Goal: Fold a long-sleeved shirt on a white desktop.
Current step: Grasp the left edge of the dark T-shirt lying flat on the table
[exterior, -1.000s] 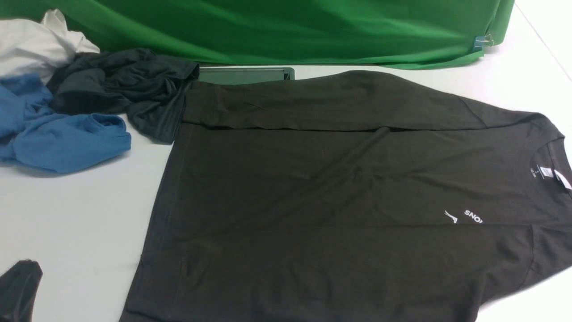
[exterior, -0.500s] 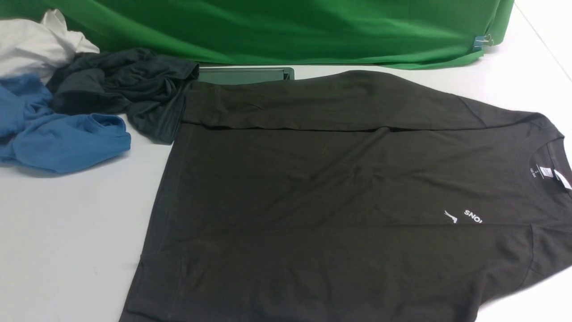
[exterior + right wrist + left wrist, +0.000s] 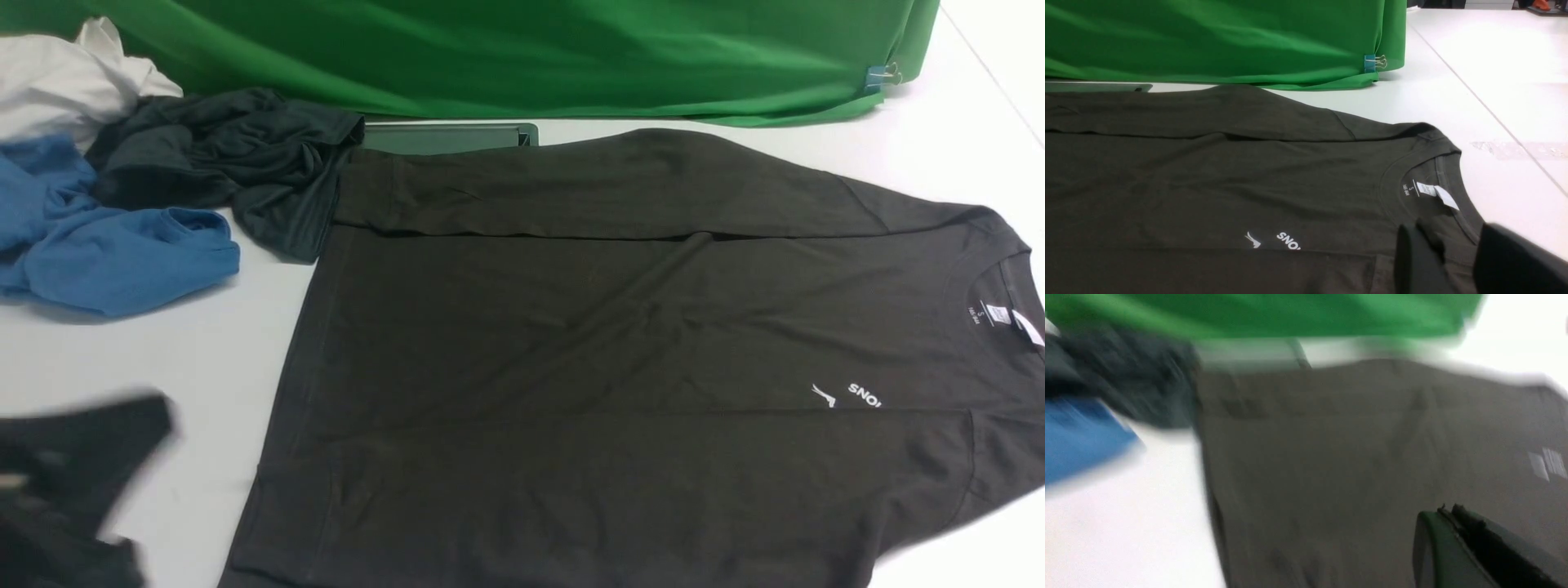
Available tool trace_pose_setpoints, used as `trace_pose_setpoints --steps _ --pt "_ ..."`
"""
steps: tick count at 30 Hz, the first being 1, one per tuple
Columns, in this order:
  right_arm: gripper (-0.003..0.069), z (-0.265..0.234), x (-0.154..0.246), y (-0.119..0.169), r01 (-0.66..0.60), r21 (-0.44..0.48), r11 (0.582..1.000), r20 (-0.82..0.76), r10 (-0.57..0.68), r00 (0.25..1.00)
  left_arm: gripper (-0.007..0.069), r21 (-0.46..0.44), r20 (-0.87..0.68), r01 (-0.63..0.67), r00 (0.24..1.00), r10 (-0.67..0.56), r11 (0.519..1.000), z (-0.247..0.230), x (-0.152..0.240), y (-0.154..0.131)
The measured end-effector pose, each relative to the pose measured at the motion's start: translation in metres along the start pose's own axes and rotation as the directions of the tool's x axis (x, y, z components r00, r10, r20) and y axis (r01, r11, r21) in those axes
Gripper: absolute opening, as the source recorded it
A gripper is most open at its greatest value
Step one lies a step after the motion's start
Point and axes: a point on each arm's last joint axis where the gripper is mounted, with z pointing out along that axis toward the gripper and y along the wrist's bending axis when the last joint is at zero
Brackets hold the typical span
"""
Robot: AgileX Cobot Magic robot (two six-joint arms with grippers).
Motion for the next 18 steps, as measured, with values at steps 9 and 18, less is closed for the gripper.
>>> trace_pose_setpoints --steps 9,18 --pt "0.0240 -0.002 -0.020 0.001 -0.241 -0.061 0.969 0.207 0.248 0.946 0.0032 0.190 -0.239 -0.067 0.964 0.112 0.980 0.033 -0.029 -0.004" --pt "0.0213 -0.012 -0.053 0.009 -0.474 -0.205 0.856 0.094 0.499 0.861 0.0034 0.410 -0.413 -0.223 0.820 0.398 0.885 0.072 -0.020 -0.031"
